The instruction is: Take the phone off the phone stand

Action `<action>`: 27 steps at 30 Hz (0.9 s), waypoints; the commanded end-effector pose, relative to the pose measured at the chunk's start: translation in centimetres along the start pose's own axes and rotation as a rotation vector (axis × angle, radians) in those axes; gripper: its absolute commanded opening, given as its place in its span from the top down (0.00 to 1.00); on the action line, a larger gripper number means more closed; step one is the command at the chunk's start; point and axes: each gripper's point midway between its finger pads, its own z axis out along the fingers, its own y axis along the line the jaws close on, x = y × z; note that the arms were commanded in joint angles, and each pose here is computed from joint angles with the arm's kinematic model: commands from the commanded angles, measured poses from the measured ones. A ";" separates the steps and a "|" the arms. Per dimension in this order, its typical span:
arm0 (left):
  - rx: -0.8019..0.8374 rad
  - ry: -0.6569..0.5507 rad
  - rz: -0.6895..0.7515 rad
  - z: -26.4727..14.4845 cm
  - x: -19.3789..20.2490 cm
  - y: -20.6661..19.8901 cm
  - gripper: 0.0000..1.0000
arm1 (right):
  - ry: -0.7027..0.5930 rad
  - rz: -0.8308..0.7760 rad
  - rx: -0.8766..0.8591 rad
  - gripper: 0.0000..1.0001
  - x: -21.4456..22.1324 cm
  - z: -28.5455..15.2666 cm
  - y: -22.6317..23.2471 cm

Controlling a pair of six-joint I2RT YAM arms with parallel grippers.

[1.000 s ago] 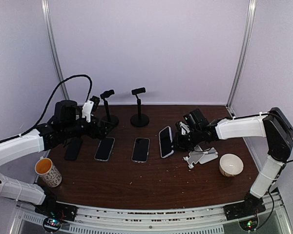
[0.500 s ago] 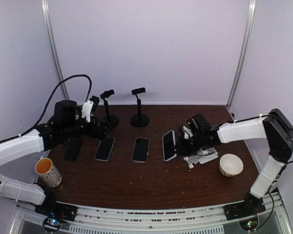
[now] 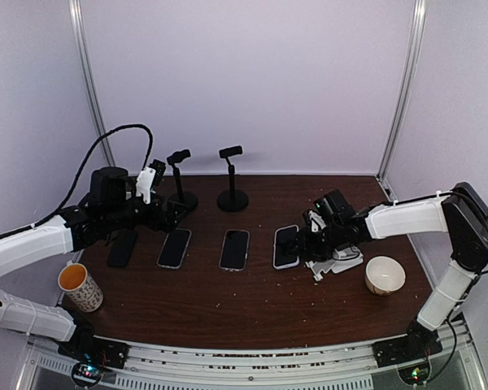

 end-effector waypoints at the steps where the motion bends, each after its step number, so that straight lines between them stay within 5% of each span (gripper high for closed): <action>1: 0.004 -0.059 0.000 -0.3 -1.5 -0.3 0.02 | -0.059 -0.028 0.017 0.49 -1.1 -1.5 0.2; 7: 0.000 -0.060 0.002 -0.3 -1.5 -0.2 0.02 | -0.061 -0.047 0.041 0.39 -1.0 -2.3 -0.1; 27: 0.017 -0.068 -0.002 -0.3 -1.7 -0.5 0.02 | -0.024 0.012 0.114 0.38 3.3 -6.2 -5.4</action>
